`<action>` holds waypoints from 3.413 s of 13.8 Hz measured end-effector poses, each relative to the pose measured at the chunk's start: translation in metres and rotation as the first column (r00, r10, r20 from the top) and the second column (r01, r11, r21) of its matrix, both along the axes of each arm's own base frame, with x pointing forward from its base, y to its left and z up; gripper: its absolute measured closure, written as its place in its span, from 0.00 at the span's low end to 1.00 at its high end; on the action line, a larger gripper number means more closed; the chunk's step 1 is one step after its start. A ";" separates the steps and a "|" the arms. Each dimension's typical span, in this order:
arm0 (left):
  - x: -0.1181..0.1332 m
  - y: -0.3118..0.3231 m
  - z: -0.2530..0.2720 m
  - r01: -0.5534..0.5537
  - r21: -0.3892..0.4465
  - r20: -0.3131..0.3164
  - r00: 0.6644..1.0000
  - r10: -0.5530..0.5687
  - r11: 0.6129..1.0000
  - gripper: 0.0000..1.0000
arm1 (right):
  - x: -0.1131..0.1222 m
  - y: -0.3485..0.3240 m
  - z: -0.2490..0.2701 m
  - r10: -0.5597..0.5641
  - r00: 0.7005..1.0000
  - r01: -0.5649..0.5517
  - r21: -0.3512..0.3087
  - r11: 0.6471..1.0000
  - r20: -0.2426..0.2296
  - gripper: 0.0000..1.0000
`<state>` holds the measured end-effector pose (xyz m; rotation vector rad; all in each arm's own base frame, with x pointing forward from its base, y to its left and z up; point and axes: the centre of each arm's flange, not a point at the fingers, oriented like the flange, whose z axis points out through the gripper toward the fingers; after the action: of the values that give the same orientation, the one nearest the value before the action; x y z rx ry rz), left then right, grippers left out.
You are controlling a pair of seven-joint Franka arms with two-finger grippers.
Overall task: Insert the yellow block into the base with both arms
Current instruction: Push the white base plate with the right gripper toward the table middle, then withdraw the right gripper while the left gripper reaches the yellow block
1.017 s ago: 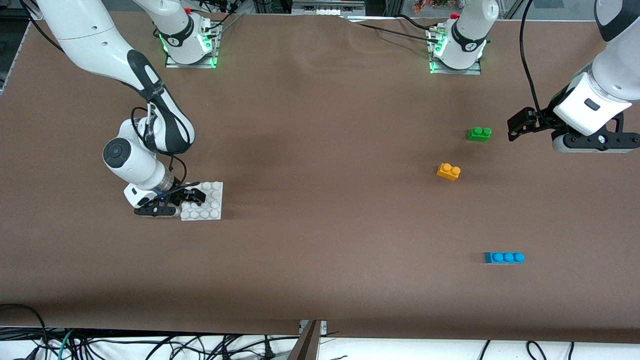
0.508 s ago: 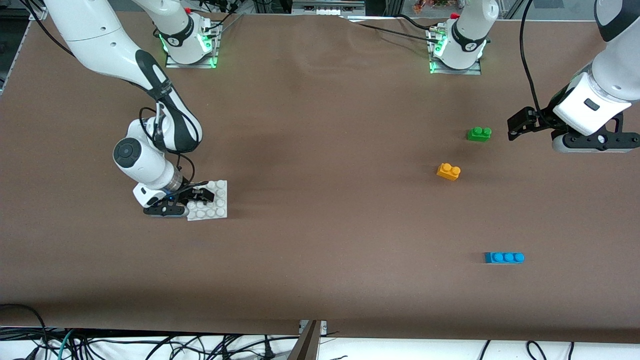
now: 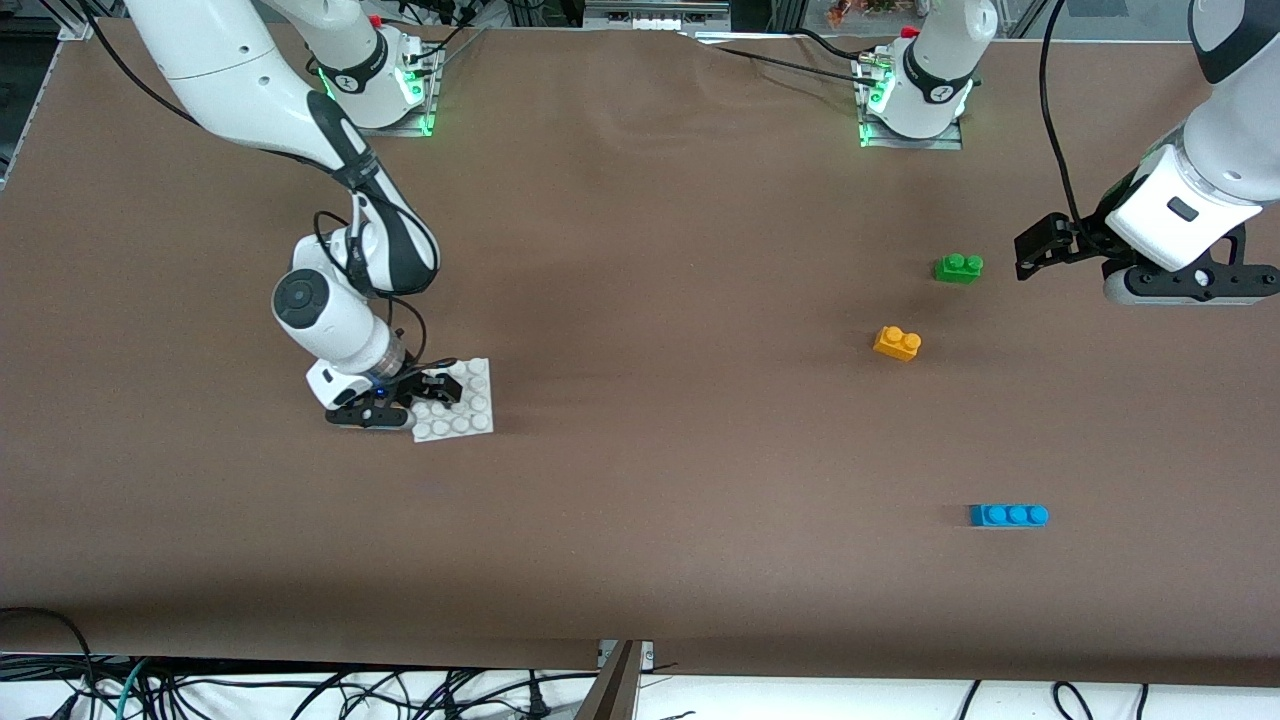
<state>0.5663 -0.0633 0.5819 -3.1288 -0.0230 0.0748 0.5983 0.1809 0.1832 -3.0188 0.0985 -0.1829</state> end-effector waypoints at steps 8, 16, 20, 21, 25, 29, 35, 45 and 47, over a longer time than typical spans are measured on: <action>-0.001 0.000 -0.001 0.000 0.001 -0.010 1.000 0.000 1.000 0.00 | 0.003 0.063 -0.004 -0.070 0.998 0.070 0.034 0.997 0.007 0.20; -0.002 0.000 -0.001 0.000 0.002 -0.018 1.000 0.000 1.000 0.00 | -0.009 0.160 -0.005 -0.176 0.984 0.175 0.092 0.980 0.003 0.20; -0.003 -0.001 -0.002 0.002 0.003 -0.026 1.000 -0.002 1.000 0.00 | -0.015 0.201 -0.007 -0.197 0.980 0.195 0.120 0.973 0.005 0.20; -0.004 -0.001 -0.002 0.003 0.003 -0.029 1.000 -0.003 1.000 0.00 | -0.019 0.212 -0.008 -0.190 0.982 0.188 0.125 0.974 0.006 0.20; -0.005 -0.001 -0.003 0.002 0.005 -0.040 0.999 -0.002 1.000 0.00 | -0.032 0.246 -0.009 -0.149 0.989 0.145 0.132 0.980 0.018 0.20; -0.006 0.000 -0.004 -0.001 0.007 -0.056 0.998 0.001 1.000 0.00 | -0.046 0.276 -0.011 -0.128 0.991 0.123 0.134 0.983 0.032 0.20; -0.010 0.011 -0.006 -0.020 0.012 -0.093 0.995 0.021 1.000 0.00 | -0.059 0.323 -0.014 -0.137 0.989 0.127 0.165 0.978 0.050 0.20; -0.009 0.020 -0.004 -0.035 0.012 -0.091 0.995 0.036 0.999 0.00 | -0.053 0.343 0.003 -0.175 0.984 0.164 0.186 0.969 0.043 0.11; -0.009 0.019 -0.004 -0.034 0.012 -0.091 0.995 0.035 0.999 0.00 | -0.034 0.341 0.032 -0.197 0.979 0.183 0.205 0.962 0.053 0.01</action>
<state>0.5570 -0.0448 0.5781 -3.1114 -0.0757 0.2166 0.5639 0.5217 0.2147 -2.7963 0.3780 -0.2823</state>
